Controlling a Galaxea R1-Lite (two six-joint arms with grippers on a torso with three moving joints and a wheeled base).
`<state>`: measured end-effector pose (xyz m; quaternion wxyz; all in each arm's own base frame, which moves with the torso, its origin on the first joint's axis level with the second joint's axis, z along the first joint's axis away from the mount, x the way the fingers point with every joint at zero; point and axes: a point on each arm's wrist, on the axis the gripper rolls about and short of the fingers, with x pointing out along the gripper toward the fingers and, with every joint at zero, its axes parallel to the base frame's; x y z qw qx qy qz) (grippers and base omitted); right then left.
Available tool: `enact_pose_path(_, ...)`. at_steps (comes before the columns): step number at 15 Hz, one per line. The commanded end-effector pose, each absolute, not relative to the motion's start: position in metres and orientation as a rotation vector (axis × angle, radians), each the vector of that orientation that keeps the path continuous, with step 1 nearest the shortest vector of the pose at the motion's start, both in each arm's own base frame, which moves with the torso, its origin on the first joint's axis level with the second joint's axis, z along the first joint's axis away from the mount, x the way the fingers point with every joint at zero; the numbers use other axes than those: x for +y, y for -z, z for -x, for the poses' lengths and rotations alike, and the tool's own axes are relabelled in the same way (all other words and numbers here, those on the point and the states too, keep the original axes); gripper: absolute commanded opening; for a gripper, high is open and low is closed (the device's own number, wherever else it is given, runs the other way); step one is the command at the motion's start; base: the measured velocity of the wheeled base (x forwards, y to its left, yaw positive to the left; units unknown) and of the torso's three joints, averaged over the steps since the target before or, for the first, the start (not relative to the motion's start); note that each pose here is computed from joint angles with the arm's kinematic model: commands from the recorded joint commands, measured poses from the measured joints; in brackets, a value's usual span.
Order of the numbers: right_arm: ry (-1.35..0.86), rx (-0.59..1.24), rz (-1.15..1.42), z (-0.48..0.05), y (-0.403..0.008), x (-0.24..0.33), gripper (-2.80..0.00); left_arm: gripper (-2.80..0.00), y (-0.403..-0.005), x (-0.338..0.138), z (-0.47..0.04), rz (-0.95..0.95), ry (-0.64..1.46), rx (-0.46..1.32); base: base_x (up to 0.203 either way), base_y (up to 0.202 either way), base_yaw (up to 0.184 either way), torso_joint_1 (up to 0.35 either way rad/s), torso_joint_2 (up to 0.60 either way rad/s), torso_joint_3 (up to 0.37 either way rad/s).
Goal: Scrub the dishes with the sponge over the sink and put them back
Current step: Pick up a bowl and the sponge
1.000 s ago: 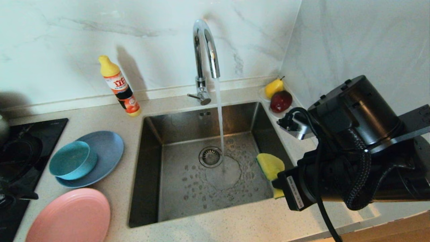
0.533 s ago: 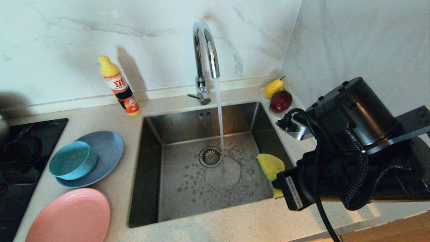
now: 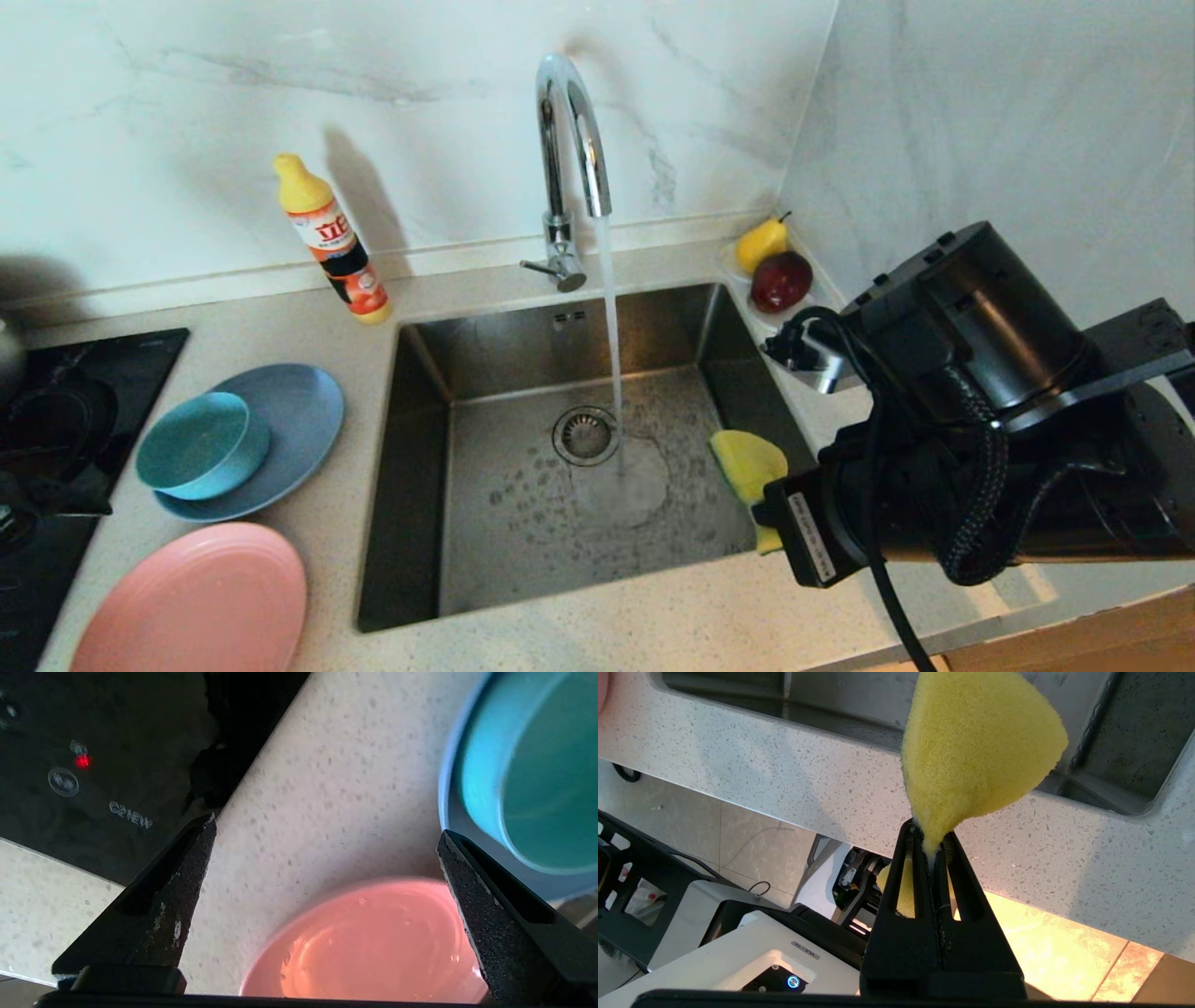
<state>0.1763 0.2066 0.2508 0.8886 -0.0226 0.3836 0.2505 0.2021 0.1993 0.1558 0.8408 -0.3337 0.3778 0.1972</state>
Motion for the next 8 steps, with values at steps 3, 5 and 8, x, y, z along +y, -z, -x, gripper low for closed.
enact_pose_path(3, -0.519, 0.796, 0.045, -0.176, -0.252, 0.207, -2.8, 0.0, -0.153, 0.201, -0.207, 0.711, -0.409, 0.806, 0.0, 0.0, 0.0, 0.0, 0.0, 0.0)
enact_pose_path(5, -0.511, 0.795, 0.048, -0.176, -0.251, 0.206, -2.8, 0.0, -0.155, 0.199, -0.208, 0.711, -0.404, 0.805, 0.0, 0.0, 0.0, 0.0, 0.0, 0.0)
enact_pose_path(8, -0.51, 0.794, 0.047, -0.176, -0.252, 0.205, -2.8, 0.0, -0.167, 0.198, -0.208, 0.759, -0.379, 0.748, 0.0, 0.0, 0.0, 0.0, 0.0, 0.0)
